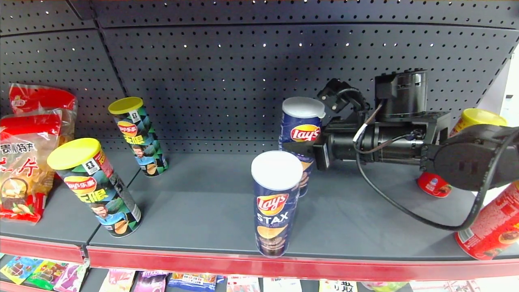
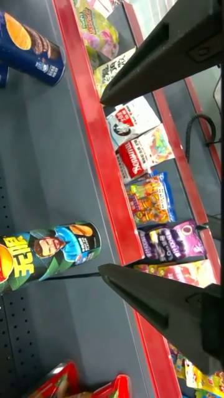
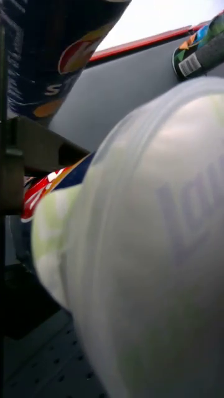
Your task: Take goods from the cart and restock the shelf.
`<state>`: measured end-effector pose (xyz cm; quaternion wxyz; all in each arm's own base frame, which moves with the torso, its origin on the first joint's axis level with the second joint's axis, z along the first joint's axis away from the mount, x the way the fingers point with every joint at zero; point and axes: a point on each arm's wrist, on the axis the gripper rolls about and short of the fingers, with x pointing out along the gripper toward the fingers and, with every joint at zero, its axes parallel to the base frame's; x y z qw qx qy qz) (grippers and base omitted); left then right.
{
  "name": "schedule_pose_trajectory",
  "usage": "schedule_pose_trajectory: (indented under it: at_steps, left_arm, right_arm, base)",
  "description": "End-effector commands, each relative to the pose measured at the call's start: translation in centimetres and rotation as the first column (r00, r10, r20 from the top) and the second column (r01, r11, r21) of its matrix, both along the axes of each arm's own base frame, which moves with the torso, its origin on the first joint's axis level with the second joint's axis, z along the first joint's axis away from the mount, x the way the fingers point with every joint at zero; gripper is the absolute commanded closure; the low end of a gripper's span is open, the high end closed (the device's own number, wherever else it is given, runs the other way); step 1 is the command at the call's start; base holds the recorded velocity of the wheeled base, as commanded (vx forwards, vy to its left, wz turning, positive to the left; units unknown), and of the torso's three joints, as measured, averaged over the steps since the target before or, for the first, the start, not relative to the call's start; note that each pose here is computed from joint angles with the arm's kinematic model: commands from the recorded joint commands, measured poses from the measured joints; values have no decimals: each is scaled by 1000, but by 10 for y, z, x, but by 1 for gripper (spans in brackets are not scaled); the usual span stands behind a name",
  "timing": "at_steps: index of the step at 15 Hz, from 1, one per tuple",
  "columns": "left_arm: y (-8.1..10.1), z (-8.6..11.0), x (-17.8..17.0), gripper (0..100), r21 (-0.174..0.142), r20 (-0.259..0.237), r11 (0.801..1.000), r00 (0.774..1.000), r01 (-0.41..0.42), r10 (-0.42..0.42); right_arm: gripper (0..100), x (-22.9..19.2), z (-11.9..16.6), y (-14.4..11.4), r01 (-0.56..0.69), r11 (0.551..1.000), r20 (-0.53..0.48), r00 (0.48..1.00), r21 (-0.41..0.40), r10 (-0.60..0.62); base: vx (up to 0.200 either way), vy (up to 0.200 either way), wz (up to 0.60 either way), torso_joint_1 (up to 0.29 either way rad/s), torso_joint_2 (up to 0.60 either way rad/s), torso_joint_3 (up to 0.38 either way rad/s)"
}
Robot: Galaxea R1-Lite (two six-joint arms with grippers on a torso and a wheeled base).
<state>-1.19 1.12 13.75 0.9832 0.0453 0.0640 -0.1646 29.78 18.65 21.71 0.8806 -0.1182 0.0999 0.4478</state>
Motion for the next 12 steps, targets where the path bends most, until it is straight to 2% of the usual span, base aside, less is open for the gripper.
schedule_pose_trajectory:
  at_steps: [1,6,12]
  left_arm:
    - [0,0,1,0,5,-9,1000,1000,0,0]
    - [1,-3,-2,0,7,-13,1000,1000,0,0]
    - [4,-9,-6,0,10,-24,1000,1000,-1,1]
  right_arm:
    - [100,11,-12,8,-4,1000,2,1000,-3,4]
    - [100,18,-25,21,-23,1000,-3,1000,-3,23]
    - [100,25,-26,23,-7,1000,10,1000,2,7]
  base:
    - [0,0,0,0,0,0]
    - [0,0,0,0,0,0]
    - [0,0,0,0,0,0]
